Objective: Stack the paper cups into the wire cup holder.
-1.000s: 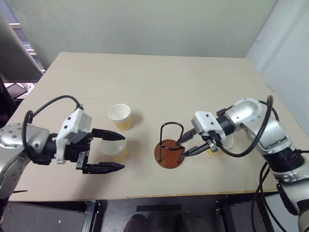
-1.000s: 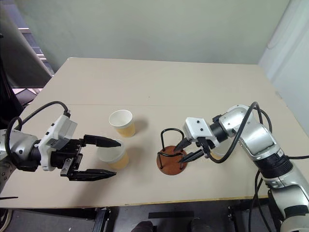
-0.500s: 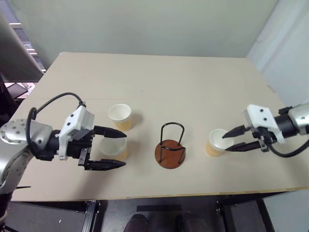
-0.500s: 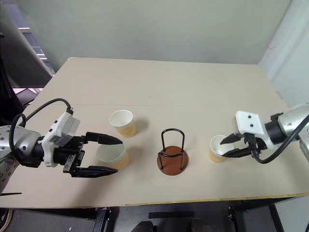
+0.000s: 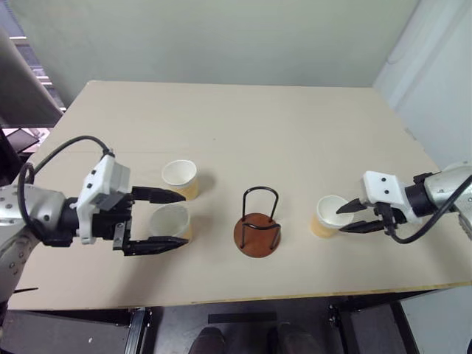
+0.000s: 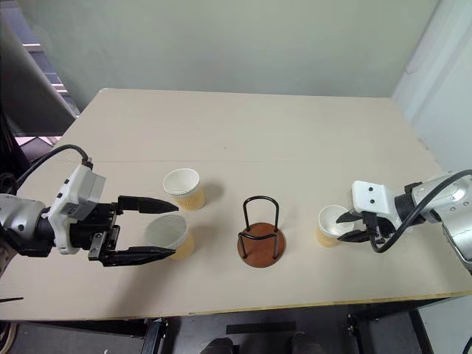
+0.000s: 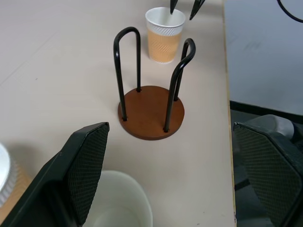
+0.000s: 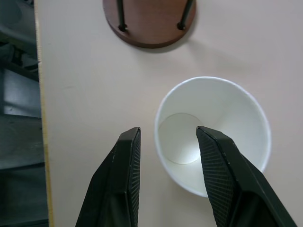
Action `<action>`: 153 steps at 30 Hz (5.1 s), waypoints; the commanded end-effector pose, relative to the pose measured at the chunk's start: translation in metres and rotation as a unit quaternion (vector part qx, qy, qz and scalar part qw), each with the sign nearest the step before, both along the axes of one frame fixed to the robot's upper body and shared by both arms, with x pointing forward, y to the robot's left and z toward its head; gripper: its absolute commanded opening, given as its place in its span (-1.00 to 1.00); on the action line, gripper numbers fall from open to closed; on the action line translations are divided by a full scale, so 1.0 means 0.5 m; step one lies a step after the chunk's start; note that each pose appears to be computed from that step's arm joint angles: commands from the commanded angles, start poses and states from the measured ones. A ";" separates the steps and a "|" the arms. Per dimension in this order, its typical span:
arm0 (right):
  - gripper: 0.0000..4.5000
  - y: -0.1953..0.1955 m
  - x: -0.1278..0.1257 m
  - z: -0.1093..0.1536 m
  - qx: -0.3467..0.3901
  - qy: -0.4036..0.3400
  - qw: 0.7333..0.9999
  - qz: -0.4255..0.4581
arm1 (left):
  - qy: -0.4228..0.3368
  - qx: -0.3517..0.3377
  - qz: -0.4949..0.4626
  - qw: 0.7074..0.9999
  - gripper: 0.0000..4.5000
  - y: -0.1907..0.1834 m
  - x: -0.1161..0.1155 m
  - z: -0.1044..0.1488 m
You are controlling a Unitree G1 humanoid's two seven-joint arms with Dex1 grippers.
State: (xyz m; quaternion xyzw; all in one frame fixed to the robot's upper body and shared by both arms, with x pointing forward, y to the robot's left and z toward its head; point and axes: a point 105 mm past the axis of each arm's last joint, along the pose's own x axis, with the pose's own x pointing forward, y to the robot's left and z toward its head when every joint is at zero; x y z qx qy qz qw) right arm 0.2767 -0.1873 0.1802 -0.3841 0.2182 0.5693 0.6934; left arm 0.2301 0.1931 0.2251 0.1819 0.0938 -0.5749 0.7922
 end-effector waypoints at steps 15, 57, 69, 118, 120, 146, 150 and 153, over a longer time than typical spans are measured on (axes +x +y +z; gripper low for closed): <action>-0.99 0.022 0.011 -0.009 -0.018 -0.004 0.999 0.051 | -0.030 -0.010 0.013 0.999 1.00 0.011 -0.015 0.024; -0.11 0.229 -0.034 0.150 0.083 -0.087 0.957 0.264 | -0.043 0.011 0.057 0.997 1.00 0.044 -0.005 0.014; 0.99 0.077 -0.044 0.234 0.254 -0.053 0.958 0.124 | -0.060 0.108 0.062 0.990 1.00 0.091 0.072 0.037; 1.00 0.046 -0.084 0.224 0.265 -0.094 0.959 0.038 | -0.046 0.145 -0.086 0.985 -0.99 -0.001 0.136 0.038; 1.00 0.042 -0.085 0.228 0.264 -0.095 0.959 0.036 | -0.081 0.125 -0.121 0.981 -0.99 -0.036 0.147 0.080; 1.00 0.007 -0.147 0.232 0.240 -0.131 0.960 -0.058 | -0.117 0.115 -0.406 0.899 -0.99 -0.304 0.154 0.101; 1.00 0.006 -0.154 0.227 0.236 -0.128 0.961 -0.066 | -0.117 0.121 -0.409 0.897 -0.99 -0.313 0.159 0.092; 1.00 0.007 -0.156 0.226 0.236 -0.128 0.961 -0.069 | -0.119 0.127 -0.411 0.895 -0.99 -0.315 0.160 0.090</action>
